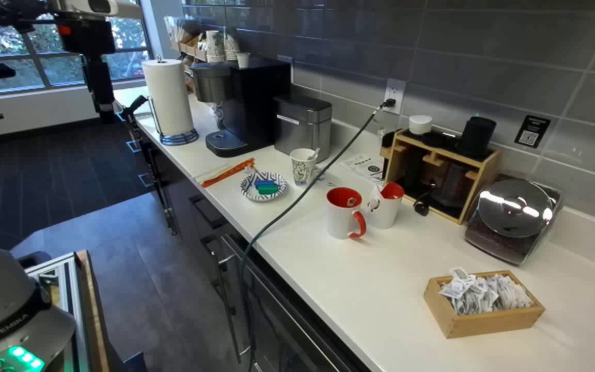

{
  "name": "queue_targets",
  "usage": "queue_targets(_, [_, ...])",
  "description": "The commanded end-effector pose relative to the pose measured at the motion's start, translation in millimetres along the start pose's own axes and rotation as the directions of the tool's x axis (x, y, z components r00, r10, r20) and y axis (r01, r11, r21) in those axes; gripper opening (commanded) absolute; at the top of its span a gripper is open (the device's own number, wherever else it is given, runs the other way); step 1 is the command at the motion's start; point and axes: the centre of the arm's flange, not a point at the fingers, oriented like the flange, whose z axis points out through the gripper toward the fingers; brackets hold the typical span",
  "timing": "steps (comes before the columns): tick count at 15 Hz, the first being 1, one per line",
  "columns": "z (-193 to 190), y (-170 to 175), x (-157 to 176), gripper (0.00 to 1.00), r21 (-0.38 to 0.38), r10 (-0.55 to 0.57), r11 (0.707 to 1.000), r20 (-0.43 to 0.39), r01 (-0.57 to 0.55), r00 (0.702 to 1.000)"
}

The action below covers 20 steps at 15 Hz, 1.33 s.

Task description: Take the green and blue blocks out of the bowl and put them on the counter.

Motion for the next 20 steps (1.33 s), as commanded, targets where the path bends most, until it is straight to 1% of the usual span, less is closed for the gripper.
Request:
queue_targets(1, [0.0,0.0,0.0,1.0,0.0,0.0,1.0,0.0,0.0,1.0])
queue_targets(3, [0.0,0.0,0.0,1.0,0.0,0.0,1.0,0.0,0.0,1.0])
queue_targets(4, [4.2,-3.4,0.4,1.0,0.042,0.091,0.995,-0.066,-0.089,0.994])
queue_targets(5, [9.2,-6.4,5.2,1.0,0.061,0.129,0.991,-0.104,-0.123,0.986])
queue_targets(7, [23.6,-12.6,28.5,1.0,0.089,0.218,0.975,-0.165,-0.205,0.962])
queue_targets(9, [40.1,-18.8,54.2,1.0,0.075,0.321,0.947,-0.217,-0.312,0.922])
queue_targets(11, [56.1,-22.1,78.5,1.0,0.055,0.402,0.914,-0.257,-0.402,0.879])
queue_targets(13, [68.3,-23.7,102.1,1.0,0.053,0.487,0.869,-0.27,-0.492,0.831])
queue_targets(15, [78.3,-20.6,125.2,1.0,0.056,0.573,0.814,-0.246,-0.579,0.782])
queue_targets(17, [94.1,-12.3,143.7,1.0,0.054,0.65,0.756,-0.18,-0.653,0.738])
queue_targets(18, [101.4,-9.0,147.5,1.0,0.07,0.635,0.772,-0.081,-0.632,0.768])
queue_targets(19, [104.8,-4.9,148.0,1.0,0.091,0.592,0.805,-0.042,-0.587,0.805])
queue_targets(20, [103.5,-6.9,130.5,1.0,0.068,0.605,0.796,-0.141,-0.602,0.784])
